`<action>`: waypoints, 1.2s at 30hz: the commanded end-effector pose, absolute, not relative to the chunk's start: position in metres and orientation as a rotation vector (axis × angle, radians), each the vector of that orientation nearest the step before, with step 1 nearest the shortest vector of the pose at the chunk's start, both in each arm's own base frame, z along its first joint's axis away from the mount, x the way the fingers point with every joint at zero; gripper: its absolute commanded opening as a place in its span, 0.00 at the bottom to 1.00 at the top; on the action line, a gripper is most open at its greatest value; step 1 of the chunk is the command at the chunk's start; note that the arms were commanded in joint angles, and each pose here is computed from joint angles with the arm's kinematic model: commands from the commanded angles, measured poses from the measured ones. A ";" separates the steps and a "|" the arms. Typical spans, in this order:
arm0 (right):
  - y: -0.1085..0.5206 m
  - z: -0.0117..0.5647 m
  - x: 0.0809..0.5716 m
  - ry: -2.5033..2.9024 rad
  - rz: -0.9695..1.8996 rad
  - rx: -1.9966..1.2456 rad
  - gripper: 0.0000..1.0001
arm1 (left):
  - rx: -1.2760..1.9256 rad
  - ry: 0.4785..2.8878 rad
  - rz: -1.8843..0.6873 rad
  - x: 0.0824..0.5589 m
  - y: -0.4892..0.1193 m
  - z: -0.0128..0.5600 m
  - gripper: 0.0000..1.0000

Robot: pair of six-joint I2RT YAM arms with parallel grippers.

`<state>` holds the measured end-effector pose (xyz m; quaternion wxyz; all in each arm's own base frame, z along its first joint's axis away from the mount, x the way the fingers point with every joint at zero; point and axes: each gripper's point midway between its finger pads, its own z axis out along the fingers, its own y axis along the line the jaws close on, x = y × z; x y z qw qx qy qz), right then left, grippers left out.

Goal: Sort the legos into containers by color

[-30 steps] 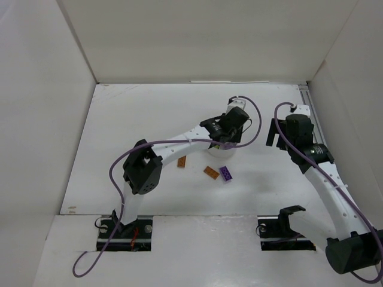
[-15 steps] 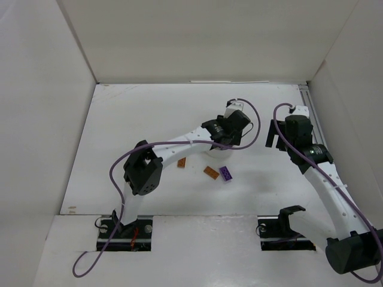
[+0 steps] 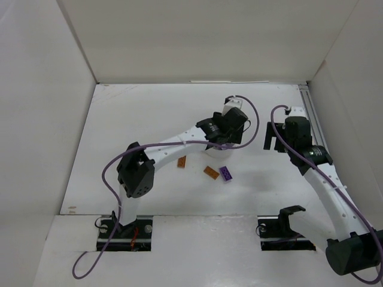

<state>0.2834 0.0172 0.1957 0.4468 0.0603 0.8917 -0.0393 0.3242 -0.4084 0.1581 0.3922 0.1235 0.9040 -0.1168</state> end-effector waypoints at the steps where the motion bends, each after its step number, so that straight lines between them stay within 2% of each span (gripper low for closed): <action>1: 0.027 0.210 0.290 2.140 -0.034 0.068 1.00 | 0.264 2.163 -0.423 0.319 -0.399 0.233 0.61; 5: 0.063 0.211 0.291 2.112 0.137 -0.161 0.98 | 0.246 2.144 -0.420 0.311 -0.380 0.245 0.70; 7: 0.082 0.206 0.290 2.120 0.174 -0.239 0.98 | 0.238 2.155 -0.417 0.304 -0.370 0.239 0.78; 8: 0.089 0.202 0.289 2.129 0.181 -0.283 0.98 | 0.177 2.132 -0.437 0.308 -0.353 0.253 0.87; 11: 0.126 0.185 0.281 2.174 0.203 -0.440 0.97 | 0.125 2.133 -0.546 0.302 -0.321 0.252 0.92; 13: 0.143 0.176 0.274 2.202 0.207 -0.519 0.94 | 0.030 2.131 -0.629 0.312 -0.295 0.251 1.00; 14: 0.162 0.174 0.267 2.199 0.228 -0.581 0.94 | 0.002 2.170 -0.607 0.308 -0.279 0.229 1.00; 21: 0.204 0.117 0.241 2.387 0.233 -0.564 0.89 | -0.223 2.184 -0.505 0.293 -0.208 0.213 1.00; 29: 0.219 0.073 0.232 2.442 0.264 -0.529 0.85 | -0.226 2.215 -0.525 0.281 -0.202 0.199 1.00; 35: 0.223 0.051 0.232 2.479 0.238 -0.554 0.77 | -0.238 2.216 -0.530 0.277 -0.199 0.199 1.00; 36: 0.221 0.044 0.230 2.490 0.228 -0.559 0.70 | -0.238 2.215 -0.531 0.275 -0.198 0.198 1.00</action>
